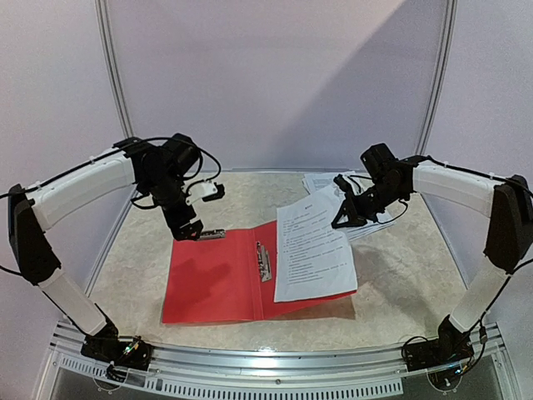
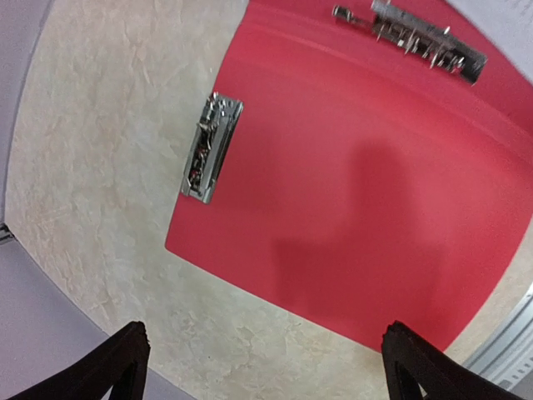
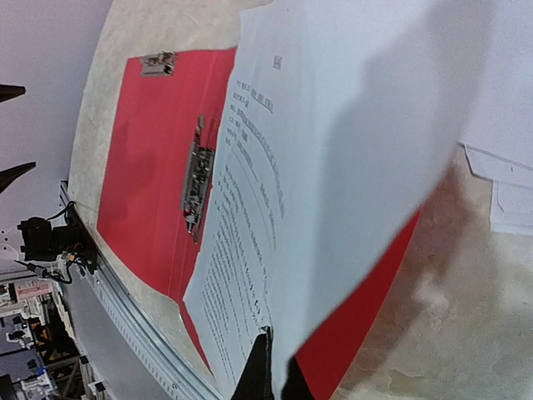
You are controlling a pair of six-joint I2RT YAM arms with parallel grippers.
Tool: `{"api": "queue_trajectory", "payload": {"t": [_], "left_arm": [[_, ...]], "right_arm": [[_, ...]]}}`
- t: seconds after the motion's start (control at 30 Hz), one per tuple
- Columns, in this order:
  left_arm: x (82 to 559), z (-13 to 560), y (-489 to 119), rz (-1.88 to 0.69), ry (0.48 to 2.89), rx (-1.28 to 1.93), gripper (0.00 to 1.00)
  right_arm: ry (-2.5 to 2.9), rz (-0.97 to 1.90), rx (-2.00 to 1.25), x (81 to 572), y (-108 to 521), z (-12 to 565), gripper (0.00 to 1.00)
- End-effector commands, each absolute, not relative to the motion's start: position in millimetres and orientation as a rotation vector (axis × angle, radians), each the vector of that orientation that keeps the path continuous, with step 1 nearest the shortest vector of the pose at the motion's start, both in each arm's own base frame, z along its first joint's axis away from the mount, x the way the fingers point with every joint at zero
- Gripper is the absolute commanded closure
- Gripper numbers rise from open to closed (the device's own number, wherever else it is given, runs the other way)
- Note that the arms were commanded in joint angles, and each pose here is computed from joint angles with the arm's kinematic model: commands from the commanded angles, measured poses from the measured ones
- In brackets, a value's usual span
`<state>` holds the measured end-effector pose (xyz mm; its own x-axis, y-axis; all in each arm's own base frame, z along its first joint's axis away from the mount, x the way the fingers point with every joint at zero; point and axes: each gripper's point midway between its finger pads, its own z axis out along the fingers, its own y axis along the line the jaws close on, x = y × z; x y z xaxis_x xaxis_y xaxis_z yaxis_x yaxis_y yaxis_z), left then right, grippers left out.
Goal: Put the files into the folder
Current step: Place the file in the folder.
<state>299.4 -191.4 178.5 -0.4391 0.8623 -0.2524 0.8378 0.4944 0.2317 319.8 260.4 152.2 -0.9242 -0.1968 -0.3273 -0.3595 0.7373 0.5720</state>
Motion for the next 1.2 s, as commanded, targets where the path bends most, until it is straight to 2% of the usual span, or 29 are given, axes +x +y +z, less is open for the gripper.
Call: {"api": "queue_trajectory", "payload": {"t": [0.0,0.2,0.37,1.17], "left_arm": [[306,128,-167,0.289,2.437,1.478,0.0],[296,72,-148,0.399,2.491,1.583,0.0],[291,50,-145,0.4,2.532,1.6,0.0],[298,54,-152,0.378,2.53,1.58,0.0]], "right_arm": [[2.82,1.019,-0.457,317,263,129,1.0],[2.867,1.046,-0.509,330,273,102,1.0],[2.88,1.044,-0.544,335,275,89,1.0],[2.843,1.132,-0.572,344,295,91,1.0]]}}
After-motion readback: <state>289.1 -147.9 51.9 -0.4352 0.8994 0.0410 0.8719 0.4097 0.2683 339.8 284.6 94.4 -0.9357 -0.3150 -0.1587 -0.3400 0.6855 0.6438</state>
